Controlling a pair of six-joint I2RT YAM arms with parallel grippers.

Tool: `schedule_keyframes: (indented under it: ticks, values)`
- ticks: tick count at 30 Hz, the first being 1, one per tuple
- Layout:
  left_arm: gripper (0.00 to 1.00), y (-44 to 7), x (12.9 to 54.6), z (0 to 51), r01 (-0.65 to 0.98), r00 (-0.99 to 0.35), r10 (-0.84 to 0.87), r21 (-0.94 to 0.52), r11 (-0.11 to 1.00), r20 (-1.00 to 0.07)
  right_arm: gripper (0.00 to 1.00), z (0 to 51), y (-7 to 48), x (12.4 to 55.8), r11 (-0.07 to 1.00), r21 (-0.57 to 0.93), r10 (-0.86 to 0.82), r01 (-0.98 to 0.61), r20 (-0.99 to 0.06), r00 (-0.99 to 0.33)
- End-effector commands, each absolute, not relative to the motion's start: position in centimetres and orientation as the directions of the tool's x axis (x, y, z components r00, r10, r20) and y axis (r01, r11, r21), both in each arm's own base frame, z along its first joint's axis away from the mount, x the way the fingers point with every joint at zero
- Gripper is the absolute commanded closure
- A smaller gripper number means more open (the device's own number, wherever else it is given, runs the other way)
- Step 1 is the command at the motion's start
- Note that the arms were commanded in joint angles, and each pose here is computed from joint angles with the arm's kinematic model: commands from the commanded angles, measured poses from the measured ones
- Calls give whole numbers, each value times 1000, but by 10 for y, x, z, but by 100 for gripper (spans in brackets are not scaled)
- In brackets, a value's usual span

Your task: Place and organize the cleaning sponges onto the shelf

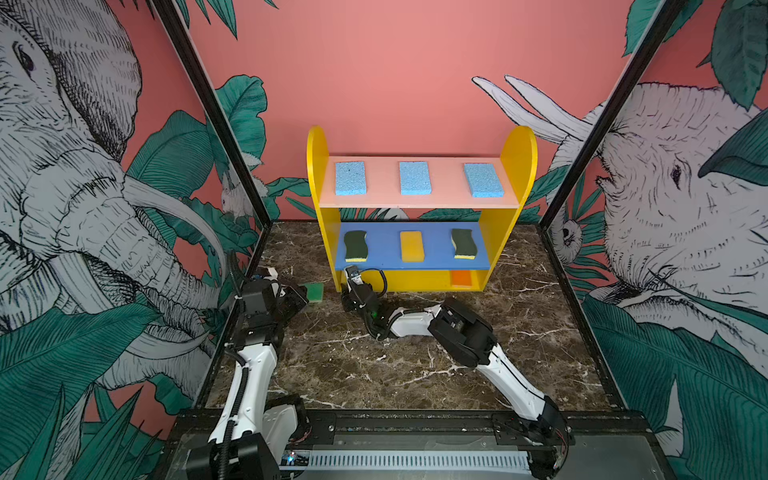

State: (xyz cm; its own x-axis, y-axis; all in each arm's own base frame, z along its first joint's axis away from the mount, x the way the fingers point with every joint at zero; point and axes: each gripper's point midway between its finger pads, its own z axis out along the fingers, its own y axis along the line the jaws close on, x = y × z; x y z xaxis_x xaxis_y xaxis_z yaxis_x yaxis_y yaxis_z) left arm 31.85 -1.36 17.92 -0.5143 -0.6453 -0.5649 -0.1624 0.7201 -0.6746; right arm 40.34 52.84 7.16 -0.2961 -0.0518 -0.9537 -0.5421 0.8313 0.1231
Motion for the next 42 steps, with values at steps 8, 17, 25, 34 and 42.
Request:
schedule_keyframes:
  ticks: [8,17,25,34,42]
  values:
    - [100,-15,319,191,-138,-499,-644,-681,719,-579,60,65,534,410,831,111,-68,-546,-953,-296]
    - [100,-13,319,189,-147,-504,-634,-665,732,-587,61,74,522,398,819,112,-59,-562,-959,-277]
    - [94,-5,316,183,-212,-512,-633,-628,748,-581,59,104,490,367,814,87,-65,-574,-969,-239]
    - [64,21,309,177,-349,-500,-635,-534,770,-589,50,124,440,325,809,53,-142,-585,-949,-281]
    - [69,32,309,183,-382,-455,-662,-541,749,-596,52,134,378,309,856,-44,-199,-515,-948,-249]
